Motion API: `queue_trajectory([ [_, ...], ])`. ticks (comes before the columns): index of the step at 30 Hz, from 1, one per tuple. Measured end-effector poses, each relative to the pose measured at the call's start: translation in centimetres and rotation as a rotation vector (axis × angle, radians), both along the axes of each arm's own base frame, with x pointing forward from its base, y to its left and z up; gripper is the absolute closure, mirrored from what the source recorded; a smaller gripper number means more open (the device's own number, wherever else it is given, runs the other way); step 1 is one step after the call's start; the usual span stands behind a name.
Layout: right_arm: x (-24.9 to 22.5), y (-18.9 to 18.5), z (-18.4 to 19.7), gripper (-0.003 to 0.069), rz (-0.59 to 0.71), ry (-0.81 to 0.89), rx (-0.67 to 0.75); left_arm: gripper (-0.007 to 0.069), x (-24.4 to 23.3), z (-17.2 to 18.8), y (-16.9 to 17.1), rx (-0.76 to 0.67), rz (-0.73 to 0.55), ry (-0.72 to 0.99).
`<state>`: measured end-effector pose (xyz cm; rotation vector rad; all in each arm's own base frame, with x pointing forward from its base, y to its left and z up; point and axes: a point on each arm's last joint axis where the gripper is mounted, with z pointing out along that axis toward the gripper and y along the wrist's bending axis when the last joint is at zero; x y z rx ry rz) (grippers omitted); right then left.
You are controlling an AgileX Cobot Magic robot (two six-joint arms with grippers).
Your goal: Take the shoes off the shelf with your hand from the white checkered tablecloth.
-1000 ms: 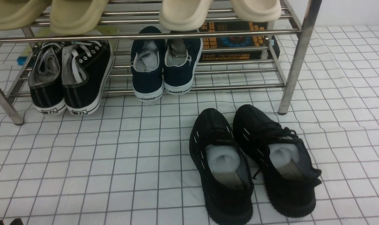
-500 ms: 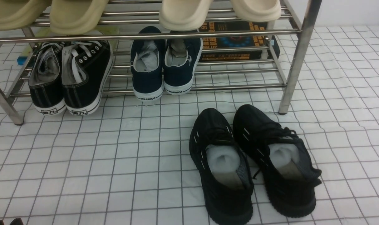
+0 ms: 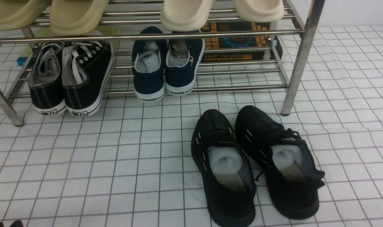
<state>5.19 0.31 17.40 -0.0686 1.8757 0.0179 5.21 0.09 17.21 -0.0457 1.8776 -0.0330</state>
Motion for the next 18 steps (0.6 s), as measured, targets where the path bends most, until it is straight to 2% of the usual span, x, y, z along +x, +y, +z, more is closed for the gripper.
queue_trajectory([
  [18, 0.0, 0.0, 0.0, 0.0569, 0.0, 0.0, 0.0, 0.0386, 0.0, 0.0, 0.0, 0.0, 0.0, 0.0],
])
